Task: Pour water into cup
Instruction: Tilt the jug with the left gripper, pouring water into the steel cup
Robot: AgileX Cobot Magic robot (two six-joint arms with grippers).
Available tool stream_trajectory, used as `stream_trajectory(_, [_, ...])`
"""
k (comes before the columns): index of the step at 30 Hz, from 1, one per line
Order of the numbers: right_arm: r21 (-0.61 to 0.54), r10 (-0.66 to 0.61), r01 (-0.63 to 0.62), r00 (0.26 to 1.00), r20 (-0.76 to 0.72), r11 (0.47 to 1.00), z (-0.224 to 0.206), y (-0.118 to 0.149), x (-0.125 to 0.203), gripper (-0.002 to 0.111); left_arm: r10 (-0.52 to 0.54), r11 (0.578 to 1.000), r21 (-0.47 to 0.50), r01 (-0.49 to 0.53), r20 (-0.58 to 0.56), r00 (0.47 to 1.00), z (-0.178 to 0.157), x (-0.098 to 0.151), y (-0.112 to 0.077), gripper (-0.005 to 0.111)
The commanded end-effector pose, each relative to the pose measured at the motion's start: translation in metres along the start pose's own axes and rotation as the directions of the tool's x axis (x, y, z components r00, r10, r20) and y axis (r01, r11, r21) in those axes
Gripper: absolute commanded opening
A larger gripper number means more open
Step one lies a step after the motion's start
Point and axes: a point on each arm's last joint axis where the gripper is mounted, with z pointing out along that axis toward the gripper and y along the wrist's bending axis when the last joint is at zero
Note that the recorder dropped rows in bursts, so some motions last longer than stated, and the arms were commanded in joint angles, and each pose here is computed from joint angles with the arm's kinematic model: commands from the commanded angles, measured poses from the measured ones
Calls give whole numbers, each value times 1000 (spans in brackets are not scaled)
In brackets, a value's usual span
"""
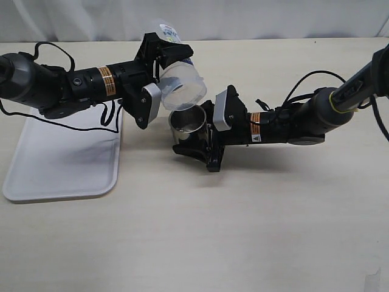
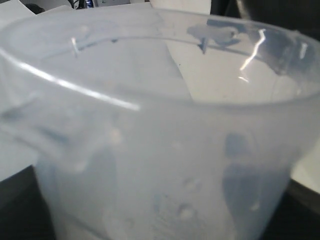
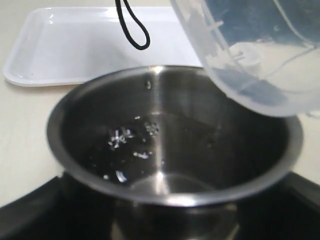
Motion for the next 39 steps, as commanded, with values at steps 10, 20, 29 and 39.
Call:
stream_trajectory(10, [-4,3,-2,992,129,1000,1,1,-7,4,8,1000,-17,-8,-11,1000,0,2,6,0])
stream_trajectory(20, [-1,7,-7,991,132,1000,2,1,-7,4,8,1000,-18,-8,-11,1000,0,2,6,0])
stream_trajectory(29, [1,20,-20,991,130,1000,3,1,-2,4,0,1000,-17,0,-11,1000,0,2,6,0])
stream_trajectory(39, [21,30,-34,990,135,999,3,0,-2,4,-23,1000,-17,23,-12,1000,0,2,6,0])
